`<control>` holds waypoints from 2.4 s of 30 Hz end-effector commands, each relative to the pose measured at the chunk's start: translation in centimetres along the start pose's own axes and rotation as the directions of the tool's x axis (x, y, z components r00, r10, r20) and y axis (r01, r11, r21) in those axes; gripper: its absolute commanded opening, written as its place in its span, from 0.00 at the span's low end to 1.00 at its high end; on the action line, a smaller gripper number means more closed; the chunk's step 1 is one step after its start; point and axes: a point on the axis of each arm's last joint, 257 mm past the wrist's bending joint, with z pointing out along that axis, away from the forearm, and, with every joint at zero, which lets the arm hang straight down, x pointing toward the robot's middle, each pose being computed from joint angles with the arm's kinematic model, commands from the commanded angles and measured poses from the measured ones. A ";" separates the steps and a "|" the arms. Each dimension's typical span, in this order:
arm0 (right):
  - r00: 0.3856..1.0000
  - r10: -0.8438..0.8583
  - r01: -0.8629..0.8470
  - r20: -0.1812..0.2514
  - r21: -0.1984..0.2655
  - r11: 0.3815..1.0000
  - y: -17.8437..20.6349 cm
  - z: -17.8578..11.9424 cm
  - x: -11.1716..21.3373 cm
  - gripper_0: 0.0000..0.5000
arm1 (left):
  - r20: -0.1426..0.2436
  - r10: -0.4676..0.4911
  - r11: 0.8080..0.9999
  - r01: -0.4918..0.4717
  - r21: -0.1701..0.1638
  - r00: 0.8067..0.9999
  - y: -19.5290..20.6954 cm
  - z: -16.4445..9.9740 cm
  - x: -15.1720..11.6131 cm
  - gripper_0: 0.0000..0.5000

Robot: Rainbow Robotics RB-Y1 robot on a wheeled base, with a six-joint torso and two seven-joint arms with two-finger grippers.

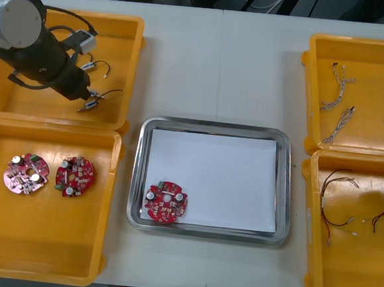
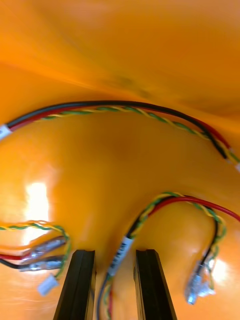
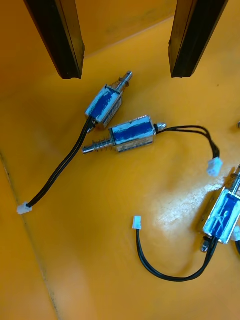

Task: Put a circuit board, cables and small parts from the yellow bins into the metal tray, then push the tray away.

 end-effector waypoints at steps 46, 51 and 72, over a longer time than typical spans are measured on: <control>0.996 -0.071 0.074 -0.052 0.046 0.996 -1.2 -5.9 1.6 0.00 | 0.025 -0.008 0.999 0.009 -0.045 1.000 -1.9 4.0 -1.6 0.95; 0.992 -0.122 0.124 -0.041 0.052 0.991 -0.8 -8.2 1.6 0.00 | 0.025 -0.009 0.999 0.010 -0.042 1.000 -2.0 4.0 -1.6 0.00; 0.879 -0.467 0.467 -0.099 -0.023 0.884 2.0 -17.2 3.5 0.00 | 0.051 -0.022 0.998 0.024 -0.056 0.998 -0.8 2.7 -2.3 0.00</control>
